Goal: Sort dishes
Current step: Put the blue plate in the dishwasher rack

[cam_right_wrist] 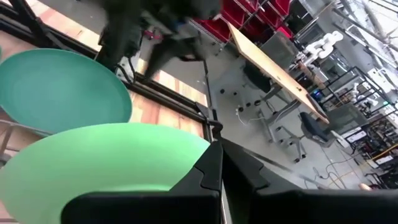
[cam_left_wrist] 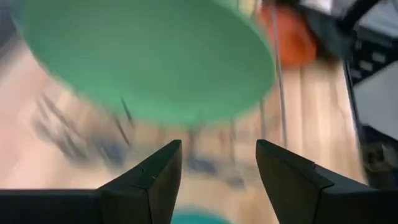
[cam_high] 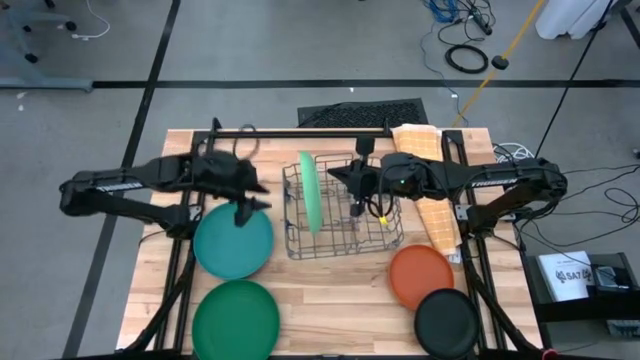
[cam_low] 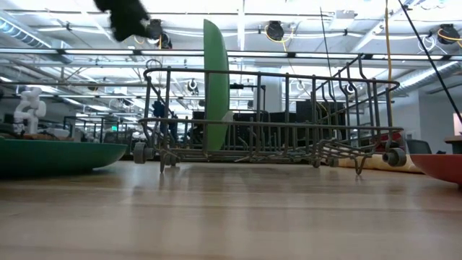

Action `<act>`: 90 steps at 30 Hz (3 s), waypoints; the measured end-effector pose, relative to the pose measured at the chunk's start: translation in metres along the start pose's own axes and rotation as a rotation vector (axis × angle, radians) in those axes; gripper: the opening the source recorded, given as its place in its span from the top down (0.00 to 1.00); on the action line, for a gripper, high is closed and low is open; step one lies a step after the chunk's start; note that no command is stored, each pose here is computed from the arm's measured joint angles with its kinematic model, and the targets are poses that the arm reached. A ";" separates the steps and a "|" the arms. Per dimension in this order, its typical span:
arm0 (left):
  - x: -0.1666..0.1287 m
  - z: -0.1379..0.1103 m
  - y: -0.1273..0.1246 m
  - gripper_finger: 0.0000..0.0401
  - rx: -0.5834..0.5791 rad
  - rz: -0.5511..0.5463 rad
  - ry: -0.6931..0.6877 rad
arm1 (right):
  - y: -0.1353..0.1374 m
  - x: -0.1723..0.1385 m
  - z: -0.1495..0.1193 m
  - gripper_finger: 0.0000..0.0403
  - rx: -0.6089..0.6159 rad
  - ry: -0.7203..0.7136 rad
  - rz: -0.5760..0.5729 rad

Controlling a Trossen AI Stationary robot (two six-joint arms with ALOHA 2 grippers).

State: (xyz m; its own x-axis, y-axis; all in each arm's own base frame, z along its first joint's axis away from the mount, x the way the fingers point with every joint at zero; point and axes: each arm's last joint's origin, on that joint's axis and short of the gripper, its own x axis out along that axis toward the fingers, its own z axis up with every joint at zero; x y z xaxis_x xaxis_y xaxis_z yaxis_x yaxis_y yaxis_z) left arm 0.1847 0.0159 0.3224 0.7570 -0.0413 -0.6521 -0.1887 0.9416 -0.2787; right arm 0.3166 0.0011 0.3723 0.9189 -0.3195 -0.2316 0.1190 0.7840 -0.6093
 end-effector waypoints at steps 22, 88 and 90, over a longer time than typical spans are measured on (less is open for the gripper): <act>0.108 -0.078 -0.073 0.50 -0.307 0.286 0.666 | 0.023 -0.010 0.011 0.99 -0.037 -0.027 0.084; 0.002 -0.013 -0.090 0.97 -0.143 0.233 0.432 | 0.026 -0.010 0.010 0.99 -0.046 -0.019 0.121; -0.015 -0.009 -0.088 0.97 -0.157 0.239 0.344 | 0.026 -0.010 0.010 0.99 -0.048 -0.017 0.123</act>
State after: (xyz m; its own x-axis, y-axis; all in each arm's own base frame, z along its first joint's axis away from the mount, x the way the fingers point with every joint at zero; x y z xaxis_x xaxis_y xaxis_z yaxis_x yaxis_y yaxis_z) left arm 0.1841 -0.0695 0.3503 0.4335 0.0374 -0.9004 -0.4461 0.8770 -0.1783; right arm 0.3138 0.0302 0.3660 0.9316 -0.2131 -0.2946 -0.0128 0.7905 -0.6123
